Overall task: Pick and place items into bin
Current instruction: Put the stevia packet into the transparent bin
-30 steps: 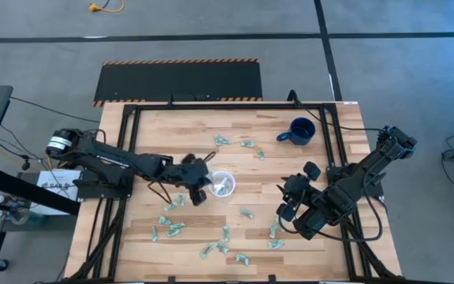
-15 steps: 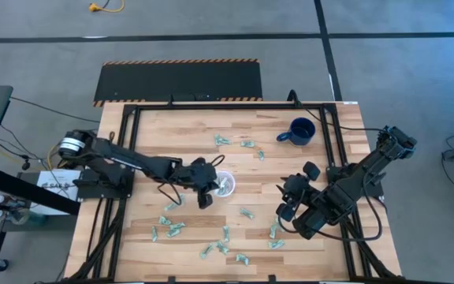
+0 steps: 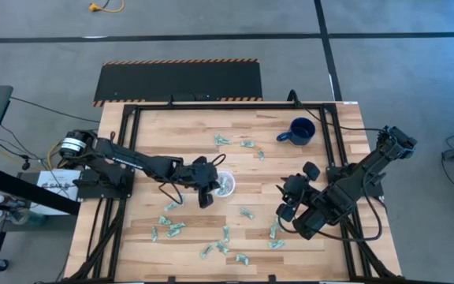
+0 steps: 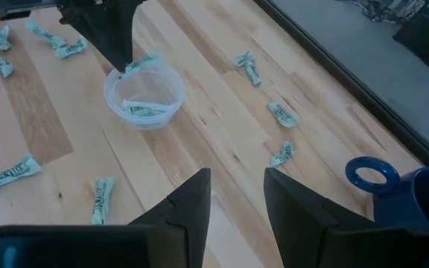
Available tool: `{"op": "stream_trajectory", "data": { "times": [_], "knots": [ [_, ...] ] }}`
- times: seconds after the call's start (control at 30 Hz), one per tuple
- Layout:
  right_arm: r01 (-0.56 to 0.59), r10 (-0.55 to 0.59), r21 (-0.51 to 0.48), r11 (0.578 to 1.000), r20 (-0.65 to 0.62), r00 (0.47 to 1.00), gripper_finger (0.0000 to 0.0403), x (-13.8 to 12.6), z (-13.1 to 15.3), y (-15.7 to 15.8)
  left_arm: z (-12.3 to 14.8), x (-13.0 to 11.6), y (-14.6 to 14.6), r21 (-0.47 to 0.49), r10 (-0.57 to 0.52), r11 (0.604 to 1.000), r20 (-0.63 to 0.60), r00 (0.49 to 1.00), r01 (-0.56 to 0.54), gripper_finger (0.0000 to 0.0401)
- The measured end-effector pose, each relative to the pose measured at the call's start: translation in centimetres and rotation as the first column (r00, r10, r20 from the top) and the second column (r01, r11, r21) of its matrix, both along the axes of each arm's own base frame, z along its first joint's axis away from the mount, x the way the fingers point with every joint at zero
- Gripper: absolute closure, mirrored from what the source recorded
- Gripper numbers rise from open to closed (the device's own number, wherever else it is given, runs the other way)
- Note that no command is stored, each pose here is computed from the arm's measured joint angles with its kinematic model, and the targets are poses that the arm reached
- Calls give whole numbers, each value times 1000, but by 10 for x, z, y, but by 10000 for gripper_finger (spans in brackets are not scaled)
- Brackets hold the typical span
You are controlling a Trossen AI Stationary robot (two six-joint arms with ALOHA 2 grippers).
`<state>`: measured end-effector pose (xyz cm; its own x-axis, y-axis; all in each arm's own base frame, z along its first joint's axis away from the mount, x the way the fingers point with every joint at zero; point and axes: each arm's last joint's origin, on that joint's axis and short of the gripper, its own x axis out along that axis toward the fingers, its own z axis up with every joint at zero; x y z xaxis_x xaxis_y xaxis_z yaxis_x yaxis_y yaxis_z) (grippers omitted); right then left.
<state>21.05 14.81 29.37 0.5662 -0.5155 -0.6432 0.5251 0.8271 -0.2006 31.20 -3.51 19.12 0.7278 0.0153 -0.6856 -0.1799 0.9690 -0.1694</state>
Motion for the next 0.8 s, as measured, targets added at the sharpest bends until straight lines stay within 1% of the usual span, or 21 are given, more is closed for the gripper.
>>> {"op": "stream_trajectory", "data": {
  "times": [0.17, 0.33, 0.5, 0.57, 0.67, 0.8],
  "knots": [
    [0, 0, 0, 1000, 0, 1000, 283, 0, 0, 0, -1, -1, 0, 9, 6, 1000, -9, 1000, -6, 335],
    [0, 0, 2, 1000, -2, 1000, 283, 0, 0, 0, -1, -1, 0, 38, -19, 999, -10, 1000, 19, 307],
    [-7, 7, 26, 1000, -22, 1000, 283, -1, -1, 1, 1, -3, 1, 39, -22, 999, -20, 1000, 23, 295],
    [-8, 9, 41, 999, -21, 1000, 283, -2, -1, 3, 2, -8, 1, 46, -19, 999, -52, 998, 21, 294],
    [-15, 17, 84, 996, -23, 1000, 283, -8, -4, 10, 4, -15, 2, 55, -8, 998, -96, 995, 13, 294],
    [-18, 32, 209, 978, -64, 997, 283, -21, -22, 25, 10, -24, 4, 82, 49, 996, -124, 991, -39, 294]
  ]
}}
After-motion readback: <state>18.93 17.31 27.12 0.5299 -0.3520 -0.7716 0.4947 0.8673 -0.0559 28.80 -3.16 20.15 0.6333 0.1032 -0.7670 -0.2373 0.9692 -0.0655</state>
